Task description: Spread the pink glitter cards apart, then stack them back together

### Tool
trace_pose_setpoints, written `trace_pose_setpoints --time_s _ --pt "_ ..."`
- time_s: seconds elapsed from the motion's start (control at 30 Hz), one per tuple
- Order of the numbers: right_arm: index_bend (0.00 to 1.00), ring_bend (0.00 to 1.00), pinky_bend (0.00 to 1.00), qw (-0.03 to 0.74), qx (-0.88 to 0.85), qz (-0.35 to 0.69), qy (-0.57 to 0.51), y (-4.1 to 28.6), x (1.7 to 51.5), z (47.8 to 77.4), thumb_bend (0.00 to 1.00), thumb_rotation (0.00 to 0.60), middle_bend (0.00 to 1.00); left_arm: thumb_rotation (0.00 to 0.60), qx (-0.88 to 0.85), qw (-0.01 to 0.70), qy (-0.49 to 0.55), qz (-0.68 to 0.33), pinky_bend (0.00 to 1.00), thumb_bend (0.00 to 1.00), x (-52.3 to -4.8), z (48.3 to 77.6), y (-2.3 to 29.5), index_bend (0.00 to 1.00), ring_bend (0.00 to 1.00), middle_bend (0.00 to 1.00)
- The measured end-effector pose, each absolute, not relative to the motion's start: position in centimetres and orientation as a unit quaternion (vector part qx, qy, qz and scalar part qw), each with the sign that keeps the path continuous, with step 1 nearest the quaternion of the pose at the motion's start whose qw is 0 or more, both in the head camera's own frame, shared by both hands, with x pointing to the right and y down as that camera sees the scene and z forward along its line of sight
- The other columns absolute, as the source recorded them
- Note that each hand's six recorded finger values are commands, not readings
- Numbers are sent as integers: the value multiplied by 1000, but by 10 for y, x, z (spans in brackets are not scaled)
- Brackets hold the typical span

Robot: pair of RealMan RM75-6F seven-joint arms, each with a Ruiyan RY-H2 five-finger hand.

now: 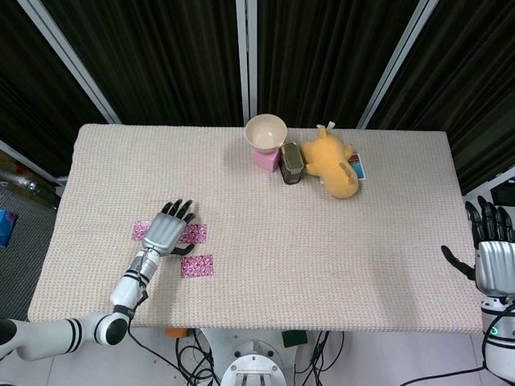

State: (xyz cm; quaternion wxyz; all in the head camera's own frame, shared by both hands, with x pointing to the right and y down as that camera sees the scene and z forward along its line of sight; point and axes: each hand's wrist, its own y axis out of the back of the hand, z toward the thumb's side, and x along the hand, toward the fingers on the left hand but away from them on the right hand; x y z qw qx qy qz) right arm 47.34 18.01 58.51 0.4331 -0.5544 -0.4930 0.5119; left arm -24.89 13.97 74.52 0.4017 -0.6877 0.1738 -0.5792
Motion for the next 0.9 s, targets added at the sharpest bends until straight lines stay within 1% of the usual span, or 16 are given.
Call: trace_pose_setpoints --time_s 0.17,0.47,0.63,0.9 --pt "0 0 0 433 -555 512 -492 179 473 586 451 600 0 432 -688 400 173 -580 121 238 -249 745 140 284 0 0" --pt "0 0 0 431 -556 515 -490 178 473 588 451 600 0 487 -691 397 173 -579 121 252 -249 746 141 321 0 0" --pt "0 0 0 430 -557 516 -489 177 472 590 451 600 0 535 -692 395 180 -577 121 264 -249 745 140 354 0 0" --pt "0 0 0 428 -556 519 -488 177 473 592 451 600 0 547 -695 391 190 -573 121 265 -250 742 136 356 0 0"
